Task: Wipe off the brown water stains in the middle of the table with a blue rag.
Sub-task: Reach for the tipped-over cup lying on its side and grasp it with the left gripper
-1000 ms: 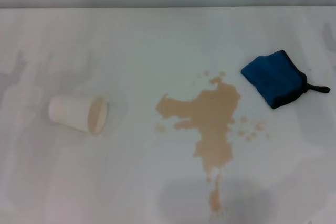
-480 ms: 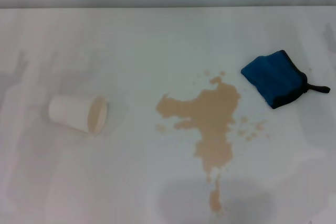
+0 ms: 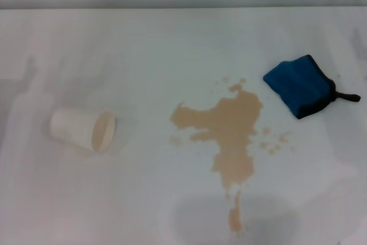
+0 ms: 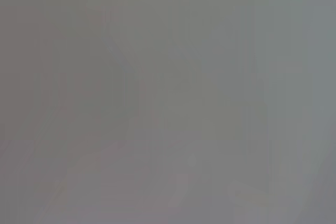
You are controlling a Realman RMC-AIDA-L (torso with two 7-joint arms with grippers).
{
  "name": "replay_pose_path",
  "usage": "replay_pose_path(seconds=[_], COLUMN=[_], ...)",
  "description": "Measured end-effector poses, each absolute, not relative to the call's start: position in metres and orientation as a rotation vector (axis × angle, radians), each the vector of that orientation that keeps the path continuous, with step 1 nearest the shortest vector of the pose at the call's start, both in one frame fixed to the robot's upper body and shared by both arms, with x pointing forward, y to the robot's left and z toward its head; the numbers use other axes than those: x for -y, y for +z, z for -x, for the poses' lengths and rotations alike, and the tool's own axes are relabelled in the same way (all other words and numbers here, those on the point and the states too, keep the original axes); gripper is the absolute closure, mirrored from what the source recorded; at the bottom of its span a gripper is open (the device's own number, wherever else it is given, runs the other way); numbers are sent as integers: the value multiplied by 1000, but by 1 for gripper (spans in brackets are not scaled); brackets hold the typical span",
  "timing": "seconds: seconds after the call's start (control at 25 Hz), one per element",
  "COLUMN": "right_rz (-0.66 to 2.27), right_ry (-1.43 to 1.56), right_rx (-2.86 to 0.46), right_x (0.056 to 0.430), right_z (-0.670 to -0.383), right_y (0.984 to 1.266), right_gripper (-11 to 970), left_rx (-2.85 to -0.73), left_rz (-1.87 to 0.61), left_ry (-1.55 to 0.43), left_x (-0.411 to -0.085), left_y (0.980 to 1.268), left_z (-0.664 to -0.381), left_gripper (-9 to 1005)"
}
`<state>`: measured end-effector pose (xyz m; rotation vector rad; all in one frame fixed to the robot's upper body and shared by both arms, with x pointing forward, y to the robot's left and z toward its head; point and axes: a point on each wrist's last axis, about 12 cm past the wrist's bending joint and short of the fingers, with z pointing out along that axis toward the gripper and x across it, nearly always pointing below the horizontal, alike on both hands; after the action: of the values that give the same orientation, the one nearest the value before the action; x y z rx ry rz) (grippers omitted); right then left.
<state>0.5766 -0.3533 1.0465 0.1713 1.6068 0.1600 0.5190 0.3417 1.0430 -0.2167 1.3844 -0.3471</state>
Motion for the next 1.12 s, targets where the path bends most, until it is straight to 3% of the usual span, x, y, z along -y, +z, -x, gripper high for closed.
replay_pose_path(seconds=[0.16,0.28,0.56,0.88,1.12], right_rz=[-153,-144,-139,-139,-139], right_ry=[172,177,179,180,192], right_rx=[-1593,-1596,-1599,-1592,-1582], right_x=[351,350,349,351,350], right_z=[-575,-574,-574,-575,-574], right_y=[1047,1047,1046,1048,1049], right_gripper=[253,254,256,258,258], left_rx=[-1379,-1402,-1508,-1616,-1674], left_rz=[245,186,32,-142,-308], left_ry=[-454,-657,-884,-950,-896], left_x=[-338,-335,-337,-347,-373], left_y=[1049,1068,1107,1147,1175], left_z=[-528,-551,-580,-590,-580], left_gripper=[109,109,109,119,124])
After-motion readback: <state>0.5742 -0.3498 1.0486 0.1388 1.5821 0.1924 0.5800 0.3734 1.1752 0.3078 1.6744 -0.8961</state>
